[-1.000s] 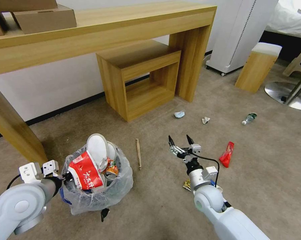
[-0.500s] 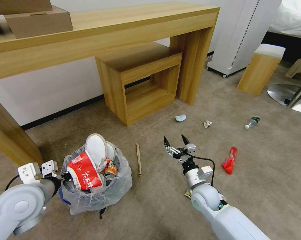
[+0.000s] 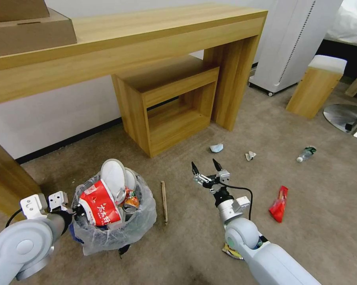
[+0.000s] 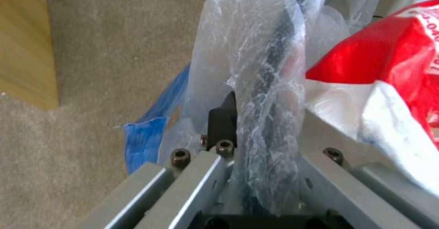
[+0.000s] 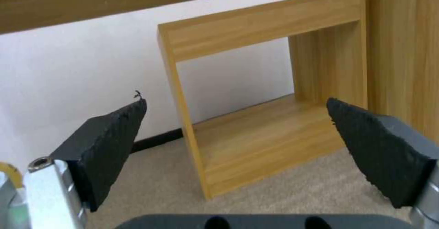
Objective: Pick up the trash bin and place the garbage on the floor into it.
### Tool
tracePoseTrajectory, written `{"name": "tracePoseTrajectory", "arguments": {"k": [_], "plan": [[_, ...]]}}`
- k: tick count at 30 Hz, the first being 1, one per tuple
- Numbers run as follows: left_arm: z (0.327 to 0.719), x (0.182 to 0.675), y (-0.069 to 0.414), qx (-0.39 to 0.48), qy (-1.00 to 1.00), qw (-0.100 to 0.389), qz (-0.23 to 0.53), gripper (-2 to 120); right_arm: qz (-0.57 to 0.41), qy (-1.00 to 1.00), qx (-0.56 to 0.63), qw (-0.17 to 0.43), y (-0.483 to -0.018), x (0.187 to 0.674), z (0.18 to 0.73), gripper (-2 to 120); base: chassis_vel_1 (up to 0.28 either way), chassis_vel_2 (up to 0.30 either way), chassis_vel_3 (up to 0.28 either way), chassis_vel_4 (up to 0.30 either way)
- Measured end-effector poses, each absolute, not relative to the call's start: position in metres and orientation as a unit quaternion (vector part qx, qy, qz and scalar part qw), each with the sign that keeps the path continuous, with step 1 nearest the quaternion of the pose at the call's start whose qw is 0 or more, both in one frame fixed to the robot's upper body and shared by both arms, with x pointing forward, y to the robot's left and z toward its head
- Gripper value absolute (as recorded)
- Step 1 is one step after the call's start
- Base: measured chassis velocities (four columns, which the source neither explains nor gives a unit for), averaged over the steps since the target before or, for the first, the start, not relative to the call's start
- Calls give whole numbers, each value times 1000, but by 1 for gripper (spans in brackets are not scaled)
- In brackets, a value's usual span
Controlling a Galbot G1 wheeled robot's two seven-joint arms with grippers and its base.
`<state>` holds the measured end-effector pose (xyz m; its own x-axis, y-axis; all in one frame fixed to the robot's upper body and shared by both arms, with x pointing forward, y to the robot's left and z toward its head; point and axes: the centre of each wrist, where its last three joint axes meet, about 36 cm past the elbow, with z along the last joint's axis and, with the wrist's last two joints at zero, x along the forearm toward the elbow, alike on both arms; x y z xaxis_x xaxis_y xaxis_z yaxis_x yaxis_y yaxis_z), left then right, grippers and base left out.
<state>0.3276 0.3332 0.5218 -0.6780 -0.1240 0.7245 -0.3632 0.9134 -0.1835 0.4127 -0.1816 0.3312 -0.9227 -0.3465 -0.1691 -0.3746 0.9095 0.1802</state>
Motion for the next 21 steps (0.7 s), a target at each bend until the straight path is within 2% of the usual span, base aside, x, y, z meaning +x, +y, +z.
{"name": "tracePoseTrajectory", "arguments": {"k": [13,19,21], "plan": [[525,332,338,141,-904,372,156,0,66,983,-167,49,-185,422,332,100,-3,2,4,-1],[528,336,344,150,-906,366,152,0,116,981,-151,-29,-172,441,349,100,0,0,0,0],[528,336,344,150,-906,366,152,0,119,981,-148,-35,-171,445,350,100,0,0,0,0]]}}
